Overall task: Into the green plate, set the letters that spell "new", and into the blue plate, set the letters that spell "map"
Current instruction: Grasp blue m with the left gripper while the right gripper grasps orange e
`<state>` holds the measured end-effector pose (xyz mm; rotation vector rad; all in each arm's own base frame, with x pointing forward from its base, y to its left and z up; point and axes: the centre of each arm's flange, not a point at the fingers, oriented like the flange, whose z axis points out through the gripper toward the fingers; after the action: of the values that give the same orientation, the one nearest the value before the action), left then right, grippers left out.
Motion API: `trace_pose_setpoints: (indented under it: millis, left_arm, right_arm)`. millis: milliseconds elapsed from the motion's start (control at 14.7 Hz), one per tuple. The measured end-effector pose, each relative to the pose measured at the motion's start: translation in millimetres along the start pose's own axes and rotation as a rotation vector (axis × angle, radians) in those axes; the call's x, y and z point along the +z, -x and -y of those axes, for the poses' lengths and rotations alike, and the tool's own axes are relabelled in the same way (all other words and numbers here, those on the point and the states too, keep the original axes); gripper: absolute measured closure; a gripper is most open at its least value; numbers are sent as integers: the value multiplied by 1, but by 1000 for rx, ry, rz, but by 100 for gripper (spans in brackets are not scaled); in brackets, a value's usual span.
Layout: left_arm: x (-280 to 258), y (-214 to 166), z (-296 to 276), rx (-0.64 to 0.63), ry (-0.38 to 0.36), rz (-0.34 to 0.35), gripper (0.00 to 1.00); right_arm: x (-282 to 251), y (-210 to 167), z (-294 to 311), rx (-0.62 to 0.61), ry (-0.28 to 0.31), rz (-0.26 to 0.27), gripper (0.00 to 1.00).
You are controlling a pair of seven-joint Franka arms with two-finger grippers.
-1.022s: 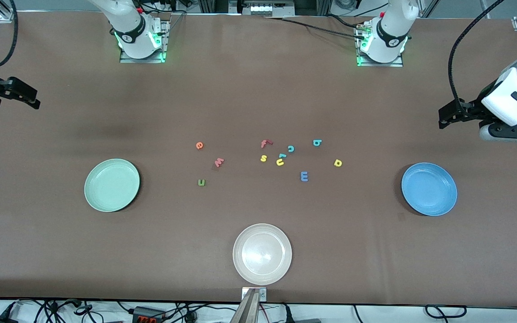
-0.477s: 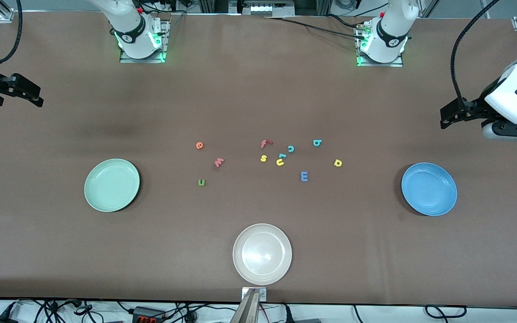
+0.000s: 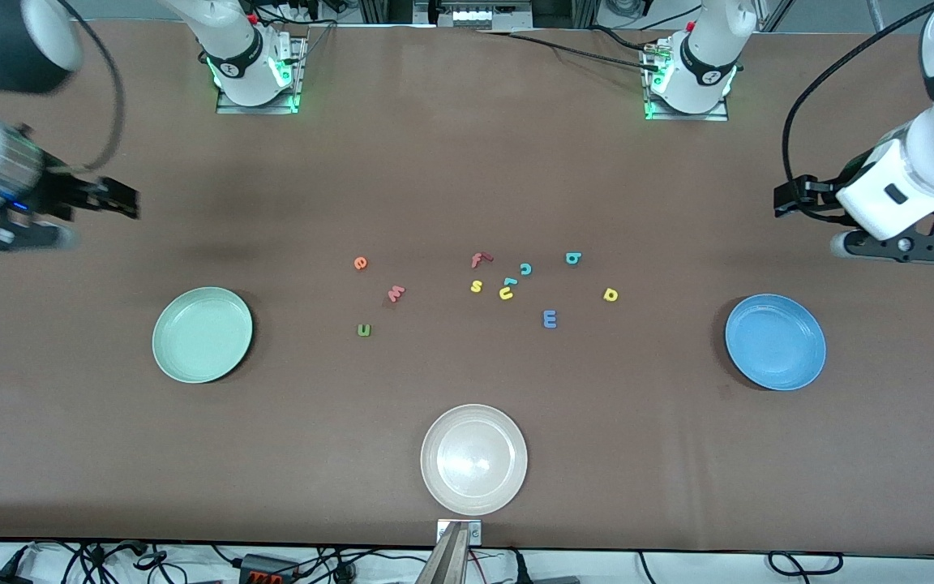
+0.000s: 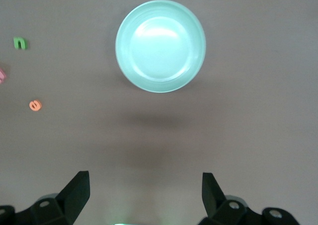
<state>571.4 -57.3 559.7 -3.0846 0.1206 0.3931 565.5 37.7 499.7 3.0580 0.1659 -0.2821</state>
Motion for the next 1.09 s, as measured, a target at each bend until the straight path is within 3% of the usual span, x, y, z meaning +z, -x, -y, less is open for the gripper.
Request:
trace_pose_setpoints:
  millis: [341, 545, 681, 885, 1090]
  left_arm:
    - [36, -11, -90, 148, -43, 89, 0]
    - [70, -37, -148, 199, -57, 41, 0]
    - [102, -59, -181, 144, -52, 9, 0]
    - [153, -88, -225, 45, -8, -37, 0]
    - [202, -116, -241, -46, 48, -62, 0]
  right_arm:
    - [69, -35, 80, -94, -44, 91, 0]
    - [109, -47, 113, -131, -38, 143, 0]
    - [133, -49, 144, -161, -21, 164, 0]
    - [177, -38, 211, -145, 19, 127, 0]
    - [227, -27, 259, -163, 60, 129, 0]
